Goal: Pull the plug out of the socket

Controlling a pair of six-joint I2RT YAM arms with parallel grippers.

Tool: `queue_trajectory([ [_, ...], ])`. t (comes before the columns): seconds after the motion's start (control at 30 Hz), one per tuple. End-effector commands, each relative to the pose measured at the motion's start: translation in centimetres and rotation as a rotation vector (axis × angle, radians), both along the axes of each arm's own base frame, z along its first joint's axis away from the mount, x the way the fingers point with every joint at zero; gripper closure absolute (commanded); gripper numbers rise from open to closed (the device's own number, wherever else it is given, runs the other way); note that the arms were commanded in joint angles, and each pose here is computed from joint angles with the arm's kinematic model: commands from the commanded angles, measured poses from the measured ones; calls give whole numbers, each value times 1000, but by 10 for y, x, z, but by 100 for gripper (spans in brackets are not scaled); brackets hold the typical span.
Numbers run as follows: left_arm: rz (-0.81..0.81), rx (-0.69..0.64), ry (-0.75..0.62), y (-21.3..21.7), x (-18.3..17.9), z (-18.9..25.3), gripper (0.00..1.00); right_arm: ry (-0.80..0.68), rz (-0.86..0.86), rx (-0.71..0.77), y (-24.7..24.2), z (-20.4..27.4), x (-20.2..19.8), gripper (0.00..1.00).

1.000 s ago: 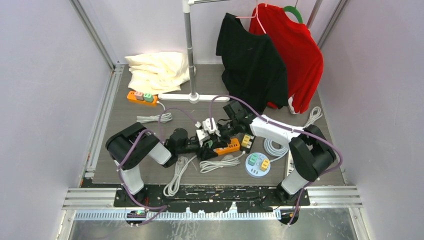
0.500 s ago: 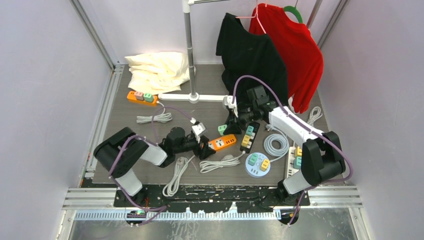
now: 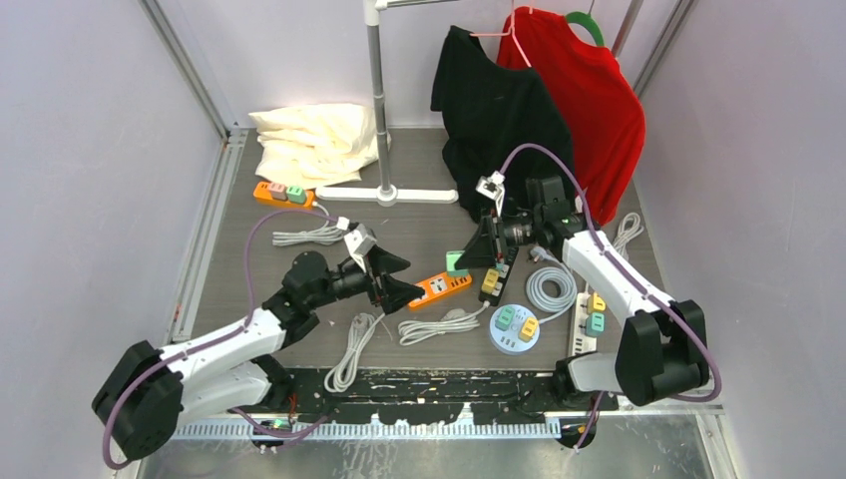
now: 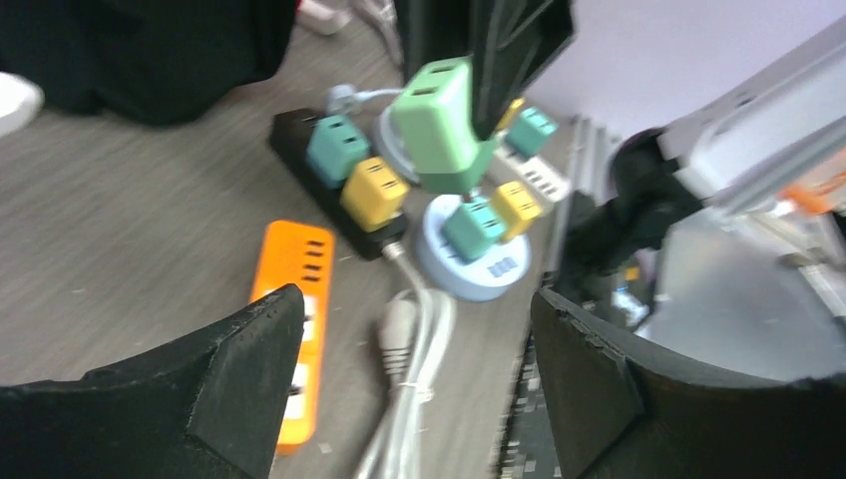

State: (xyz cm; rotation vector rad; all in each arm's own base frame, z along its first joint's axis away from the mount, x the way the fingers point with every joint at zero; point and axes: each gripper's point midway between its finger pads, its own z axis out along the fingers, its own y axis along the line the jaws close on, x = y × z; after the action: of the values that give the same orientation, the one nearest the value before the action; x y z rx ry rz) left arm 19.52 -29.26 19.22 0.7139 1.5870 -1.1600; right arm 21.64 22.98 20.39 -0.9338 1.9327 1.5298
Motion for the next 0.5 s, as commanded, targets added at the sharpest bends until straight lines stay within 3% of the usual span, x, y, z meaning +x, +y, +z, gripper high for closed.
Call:
queue_trajectory([
  [0.0, -105, -189, 218, -4, -31, 34, 17, 47, -12, 105, -3, 39, -2, 94],
  [0.27, -125, -400, 507, -23, -23, 68, 21, 80, 21, 129, -3, 37, -7, 92],
  [0.47, -72, -423, 496, -40, -12, 65, 24, 91, 34, 137, -3, 39, -9, 91],
])
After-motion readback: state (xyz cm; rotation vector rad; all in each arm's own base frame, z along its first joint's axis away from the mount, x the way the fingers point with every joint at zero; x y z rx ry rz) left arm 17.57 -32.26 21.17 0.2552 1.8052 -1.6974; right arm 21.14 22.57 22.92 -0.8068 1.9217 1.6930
